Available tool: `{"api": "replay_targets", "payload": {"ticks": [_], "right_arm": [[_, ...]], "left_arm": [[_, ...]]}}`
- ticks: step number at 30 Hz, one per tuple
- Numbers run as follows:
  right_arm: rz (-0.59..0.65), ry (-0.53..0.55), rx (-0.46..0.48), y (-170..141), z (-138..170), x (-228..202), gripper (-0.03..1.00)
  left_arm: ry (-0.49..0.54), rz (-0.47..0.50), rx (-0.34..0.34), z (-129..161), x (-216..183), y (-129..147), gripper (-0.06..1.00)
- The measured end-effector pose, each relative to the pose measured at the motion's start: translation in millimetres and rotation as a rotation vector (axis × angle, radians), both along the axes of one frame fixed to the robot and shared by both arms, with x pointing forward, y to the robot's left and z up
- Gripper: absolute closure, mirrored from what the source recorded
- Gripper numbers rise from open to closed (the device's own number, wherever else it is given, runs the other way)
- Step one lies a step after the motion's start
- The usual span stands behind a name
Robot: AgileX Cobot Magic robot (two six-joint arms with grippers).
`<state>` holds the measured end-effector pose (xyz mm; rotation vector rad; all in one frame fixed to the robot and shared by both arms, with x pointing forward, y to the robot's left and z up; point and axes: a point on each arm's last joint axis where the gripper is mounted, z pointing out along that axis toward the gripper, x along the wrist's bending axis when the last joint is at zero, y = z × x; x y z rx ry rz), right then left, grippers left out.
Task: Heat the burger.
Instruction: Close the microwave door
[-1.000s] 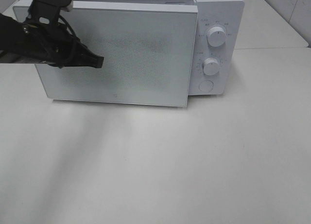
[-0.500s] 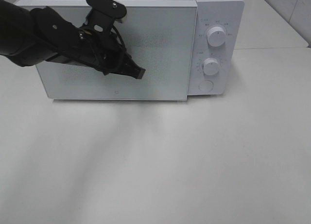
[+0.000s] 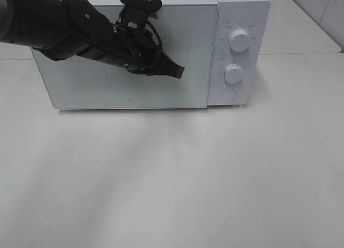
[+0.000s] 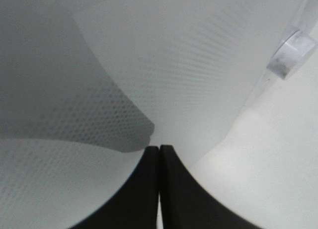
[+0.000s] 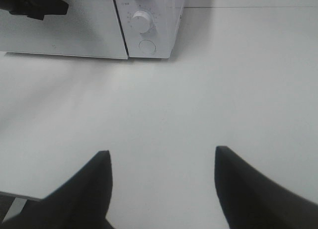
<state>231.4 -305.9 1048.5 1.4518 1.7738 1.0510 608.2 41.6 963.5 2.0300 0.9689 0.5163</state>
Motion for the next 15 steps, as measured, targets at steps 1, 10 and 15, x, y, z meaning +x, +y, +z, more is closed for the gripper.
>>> {"api": "replay_targets", "payload": {"ticks": [1,10,15], "right_arm": [[0.000,0.000,0.000,0.0,0.0,0.0,0.39],[0.000,0.000,0.000,0.0,0.0,0.0,0.39],[0.000,0.000,0.000,0.0,0.0,0.0,0.39]], "left_arm": [[0.003,0.001,-0.008,0.2,0.1,-2.4,0.94],[0.000,-0.004,-0.066,3.4,6.8,-25.3,0.94],[0.018,-0.055,-0.048,6.0,4.4,-30.0,0.94]]}}
